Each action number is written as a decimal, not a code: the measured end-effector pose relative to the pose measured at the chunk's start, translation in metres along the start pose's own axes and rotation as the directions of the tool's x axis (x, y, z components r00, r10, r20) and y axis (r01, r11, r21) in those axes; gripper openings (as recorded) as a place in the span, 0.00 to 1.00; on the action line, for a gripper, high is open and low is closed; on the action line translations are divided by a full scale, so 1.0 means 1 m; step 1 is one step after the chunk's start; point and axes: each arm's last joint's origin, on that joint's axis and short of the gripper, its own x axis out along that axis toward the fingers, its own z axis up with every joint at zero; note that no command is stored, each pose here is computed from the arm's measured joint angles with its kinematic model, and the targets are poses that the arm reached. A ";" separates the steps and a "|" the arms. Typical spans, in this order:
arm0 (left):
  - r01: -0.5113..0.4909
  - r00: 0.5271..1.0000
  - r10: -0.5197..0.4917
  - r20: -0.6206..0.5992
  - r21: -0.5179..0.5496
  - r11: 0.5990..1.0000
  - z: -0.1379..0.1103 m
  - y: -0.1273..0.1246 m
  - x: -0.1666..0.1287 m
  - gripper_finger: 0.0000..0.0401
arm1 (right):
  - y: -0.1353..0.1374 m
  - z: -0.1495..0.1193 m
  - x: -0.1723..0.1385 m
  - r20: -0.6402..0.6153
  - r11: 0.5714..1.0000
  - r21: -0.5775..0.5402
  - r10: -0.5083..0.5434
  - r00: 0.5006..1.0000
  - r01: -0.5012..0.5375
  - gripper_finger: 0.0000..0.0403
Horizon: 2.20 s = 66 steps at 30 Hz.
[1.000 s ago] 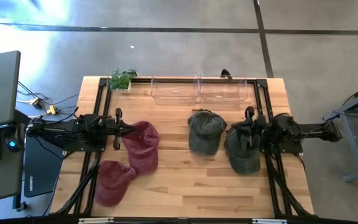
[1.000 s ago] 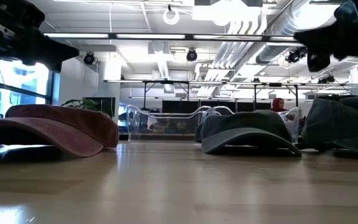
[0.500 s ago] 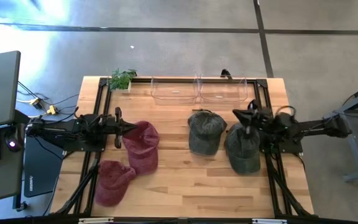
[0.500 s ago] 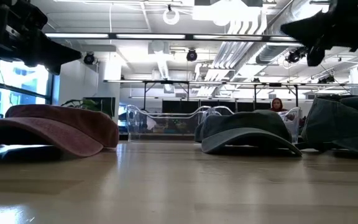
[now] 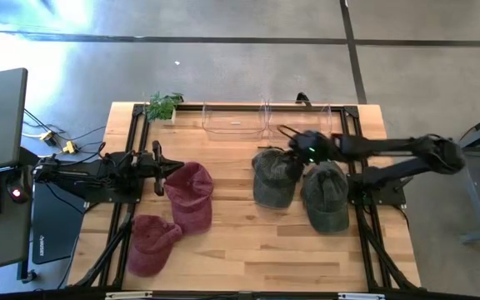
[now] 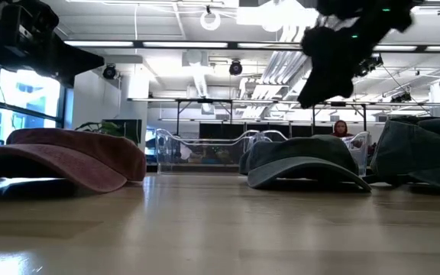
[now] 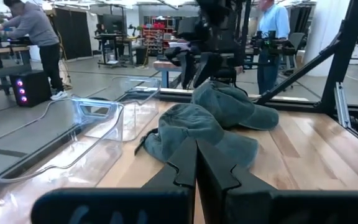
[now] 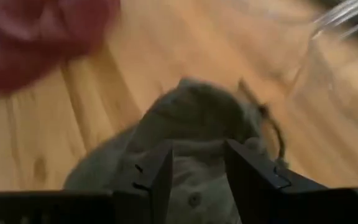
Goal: Pick & Place hat
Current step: Put the left black cap into the left transparent bin
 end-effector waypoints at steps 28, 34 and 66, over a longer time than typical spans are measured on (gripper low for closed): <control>0.061 0.998 -0.062 -0.011 -0.060 0.996 -0.001 -0.002 0.000 0.00 | -0.014 0.012 0.111 -0.601 0.998 0.020 -0.033 0.798 0.056 0.23; 0.063 0.998 -0.064 -0.011 -0.066 0.996 -0.001 -0.002 0.000 0.00 | -0.001 0.022 0.106 -0.533 0.988 0.060 0.149 0.833 -0.139 0.03; 0.013 0.993 -0.015 -0.116 -0.014 1.000 -0.012 -0.009 0.034 0.00 | 0.016 0.018 0.124 -0.492 0.899 -0.249 0.203 0.846 -0.361 0.51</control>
